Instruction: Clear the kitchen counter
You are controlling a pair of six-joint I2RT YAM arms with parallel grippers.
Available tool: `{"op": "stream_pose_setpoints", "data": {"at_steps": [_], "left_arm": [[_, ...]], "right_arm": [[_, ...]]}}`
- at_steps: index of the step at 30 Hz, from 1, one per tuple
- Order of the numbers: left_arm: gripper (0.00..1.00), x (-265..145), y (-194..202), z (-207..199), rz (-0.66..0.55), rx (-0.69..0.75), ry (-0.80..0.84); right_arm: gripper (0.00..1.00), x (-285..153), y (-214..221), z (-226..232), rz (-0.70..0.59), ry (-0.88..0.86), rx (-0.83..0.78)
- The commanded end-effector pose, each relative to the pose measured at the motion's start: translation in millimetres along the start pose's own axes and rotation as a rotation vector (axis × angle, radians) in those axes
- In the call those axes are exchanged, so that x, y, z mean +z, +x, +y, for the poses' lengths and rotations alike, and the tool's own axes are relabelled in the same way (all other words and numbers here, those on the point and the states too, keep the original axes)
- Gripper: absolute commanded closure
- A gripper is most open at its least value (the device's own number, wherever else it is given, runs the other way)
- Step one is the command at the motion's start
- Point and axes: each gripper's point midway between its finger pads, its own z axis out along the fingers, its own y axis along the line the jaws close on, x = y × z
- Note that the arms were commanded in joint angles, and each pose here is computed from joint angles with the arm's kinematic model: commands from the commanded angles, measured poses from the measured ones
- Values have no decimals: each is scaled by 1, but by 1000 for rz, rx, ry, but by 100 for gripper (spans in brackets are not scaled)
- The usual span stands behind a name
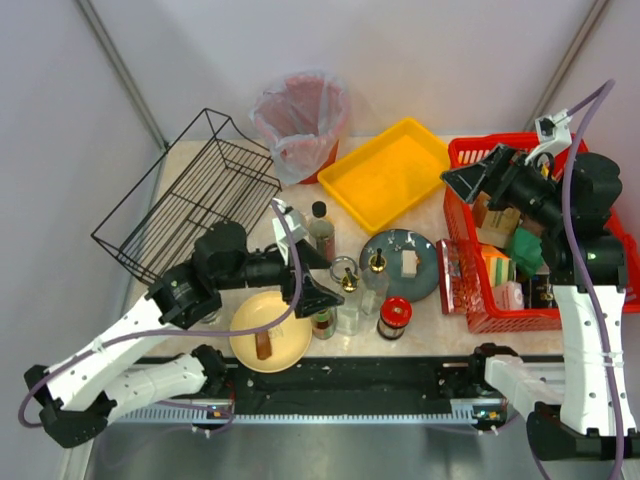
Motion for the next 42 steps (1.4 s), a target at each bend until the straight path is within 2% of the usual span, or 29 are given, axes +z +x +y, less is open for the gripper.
{"op": "stream_pose_setpoints", "data": {"at_steps": [1, 5, 9, 12, 15, 17, 23, 26, 29, 31, 37, 39, 42], "left_arm": [[1, 23, 6, 18, -49, 111, -88], [1, 33, 18, 36, -70, 143, -174], [2, 41, 23, 40, -128, 152, -186], [8, 47, 24, 41, -169, 130, -185], [21, 52, 27, 39, -200, 100, -165], [27, 56, 29, 38, -216, 90, -155], [30, 61, 39, 42, -205, 91, -173], [25, 63, 43, 44, -202, 94, -179], [25, 64, 45, 49, -205, 100, -200], [29, 64, 48, 50, -195, 104, -205], [50, 64, 47, 49, -199, 110, -199], [59, 65, 44, 48, -202, 112, -194], [78, 64, 38, 44, -213, 114, -189]], "right_arm": [[7, -5, -9, 8, -37, -23, -15], [7, -6, -12, 10, -43, -26, -16], [7, -6, -11, 9, -38, -23, -13], [7, -6, -10, 9, -35, -19, -22], [7, -5, -11, 6, -31, -9, -29], [7, -5, -11, 6, -31, -7, -28], [7, -4, -12, 5, -30, 0, -30], [7, -4, -11, 3, -28, 8, -32], [7, -4, -10, 1, -26, 16, -35], [7, -4, -11, 0, -30, 24, -36], [7, -5, -10, -4, -29, 39, -44], [7, -5, -9, -5, -30, 43, -45], [7, -5, -9, -5, -28, 46, -45]]}}
